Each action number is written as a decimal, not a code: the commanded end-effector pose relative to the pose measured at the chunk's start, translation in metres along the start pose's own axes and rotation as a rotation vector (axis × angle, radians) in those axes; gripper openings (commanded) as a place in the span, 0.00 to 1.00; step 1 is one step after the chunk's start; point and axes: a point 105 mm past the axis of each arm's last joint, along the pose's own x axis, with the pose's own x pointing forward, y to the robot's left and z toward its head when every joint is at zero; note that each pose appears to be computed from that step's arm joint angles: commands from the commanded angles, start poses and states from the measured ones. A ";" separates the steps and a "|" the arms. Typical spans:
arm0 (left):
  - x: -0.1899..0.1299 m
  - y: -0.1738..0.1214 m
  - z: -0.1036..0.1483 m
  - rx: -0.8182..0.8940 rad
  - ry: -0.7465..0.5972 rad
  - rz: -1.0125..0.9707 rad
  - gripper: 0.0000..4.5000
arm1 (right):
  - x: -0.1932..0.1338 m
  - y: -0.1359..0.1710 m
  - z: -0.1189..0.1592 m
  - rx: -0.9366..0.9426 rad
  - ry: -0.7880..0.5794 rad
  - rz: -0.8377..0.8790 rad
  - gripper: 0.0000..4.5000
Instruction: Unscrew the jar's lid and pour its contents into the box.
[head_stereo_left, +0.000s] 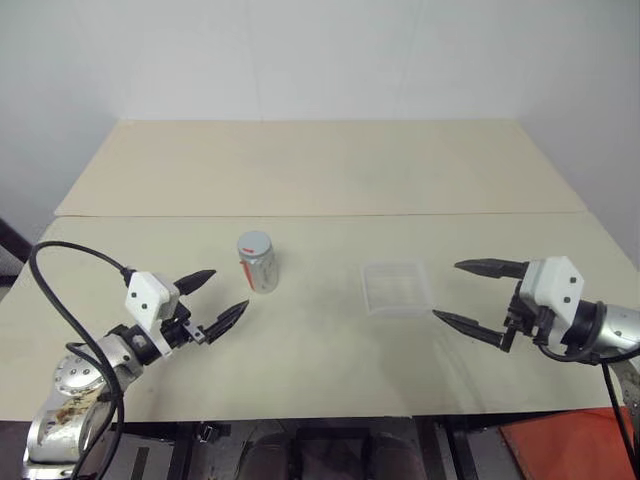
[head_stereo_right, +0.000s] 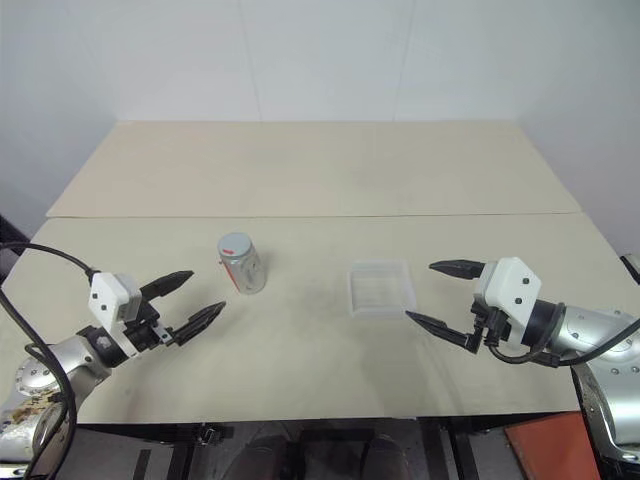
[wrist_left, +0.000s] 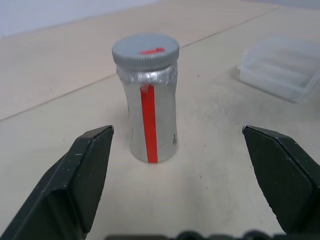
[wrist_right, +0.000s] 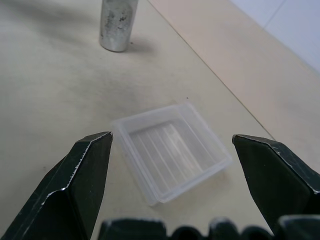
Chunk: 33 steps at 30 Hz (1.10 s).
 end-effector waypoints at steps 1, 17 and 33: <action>-0.003 0.003 0.015 0.034 -0.041 -0.002 1.00 | 0.001 0.001 0.011 -0.041 -0.032 -0.015 0.99; 0.020 0.016 0.007 0.017 -0.058 0.068 1.00 | 0.006 0.008 0.007 -0.015 -0.023 -0.005 0.99; 0.065 0.015 -0.019 -0.033 -0.118 0.059 1.00 | 0.015 0.024 0.007 0.011 -0.036 -0.003 0.99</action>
